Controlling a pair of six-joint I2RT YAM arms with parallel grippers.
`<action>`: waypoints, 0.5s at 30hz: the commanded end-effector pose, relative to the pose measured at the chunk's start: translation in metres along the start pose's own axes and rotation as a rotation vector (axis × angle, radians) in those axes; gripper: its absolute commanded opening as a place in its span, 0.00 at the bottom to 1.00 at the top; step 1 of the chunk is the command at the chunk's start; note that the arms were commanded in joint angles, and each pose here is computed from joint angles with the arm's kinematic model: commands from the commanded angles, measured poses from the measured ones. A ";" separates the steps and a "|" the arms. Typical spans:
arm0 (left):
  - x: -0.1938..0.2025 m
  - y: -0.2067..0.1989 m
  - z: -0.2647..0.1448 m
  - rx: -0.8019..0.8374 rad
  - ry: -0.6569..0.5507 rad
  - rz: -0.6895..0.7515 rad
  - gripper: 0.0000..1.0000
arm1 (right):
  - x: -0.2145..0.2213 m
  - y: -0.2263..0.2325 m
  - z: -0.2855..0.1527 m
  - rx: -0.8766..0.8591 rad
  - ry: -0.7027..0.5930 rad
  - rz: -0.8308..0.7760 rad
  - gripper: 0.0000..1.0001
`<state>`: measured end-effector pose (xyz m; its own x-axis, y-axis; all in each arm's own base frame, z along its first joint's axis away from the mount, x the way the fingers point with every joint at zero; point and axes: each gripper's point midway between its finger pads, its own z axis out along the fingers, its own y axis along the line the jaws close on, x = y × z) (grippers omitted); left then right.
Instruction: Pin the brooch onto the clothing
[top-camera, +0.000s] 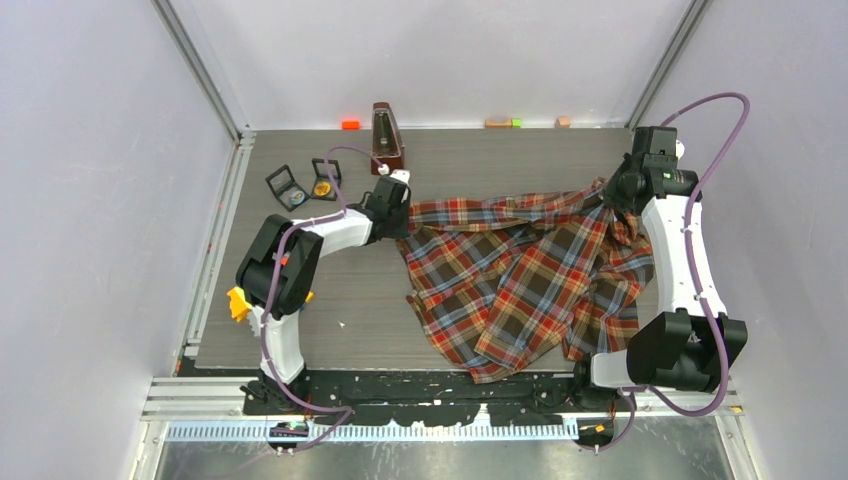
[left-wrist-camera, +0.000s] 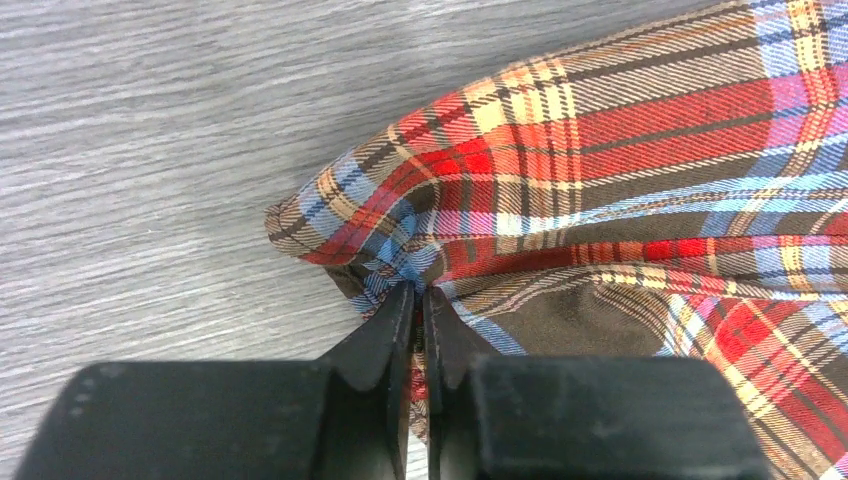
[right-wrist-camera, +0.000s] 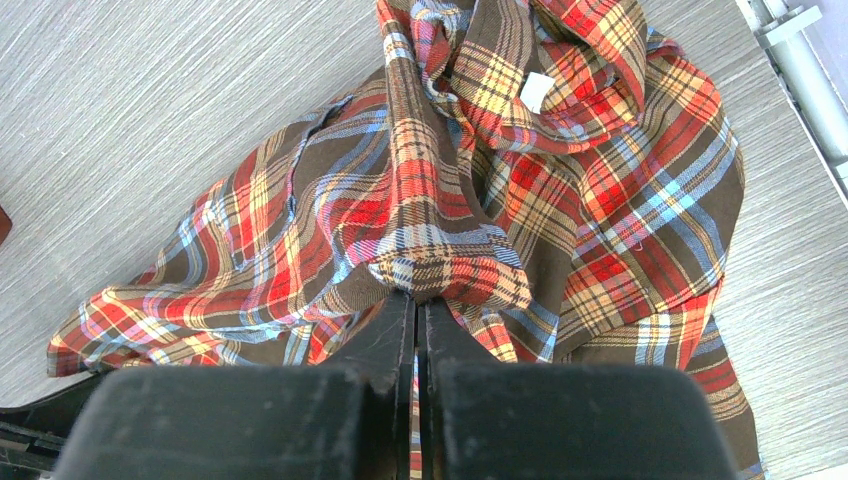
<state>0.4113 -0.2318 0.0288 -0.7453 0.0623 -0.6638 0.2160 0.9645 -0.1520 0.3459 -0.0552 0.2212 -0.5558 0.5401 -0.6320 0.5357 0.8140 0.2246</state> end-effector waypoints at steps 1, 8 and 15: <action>-0.012 0.006 -0.006 -0.035 -0.037 -0.006 0.02 | -0.025 0.005 -0.015 -0.024 -0.092 0.004 0.00; -0.095 0.009 -0.089 -0.009 -0.268 -0.048 0.00 | -0.066 0.018 -0.050 -0.052 -0.184 0.000 0.00; -0.184 0.016 -0.222 0.088 -0.489 -0.059 0.00 | -0.138 0.041 -0.137 -0.142 -0.396 0.022 0.00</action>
<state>0.4205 -0.1935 0.2026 -0.5343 -0.0856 -0.8410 0.1990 0.9542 -0.2235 0.3660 -0.0598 0.3412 -0.3958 0.4982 -0.7714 0.4676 0.8323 0.2976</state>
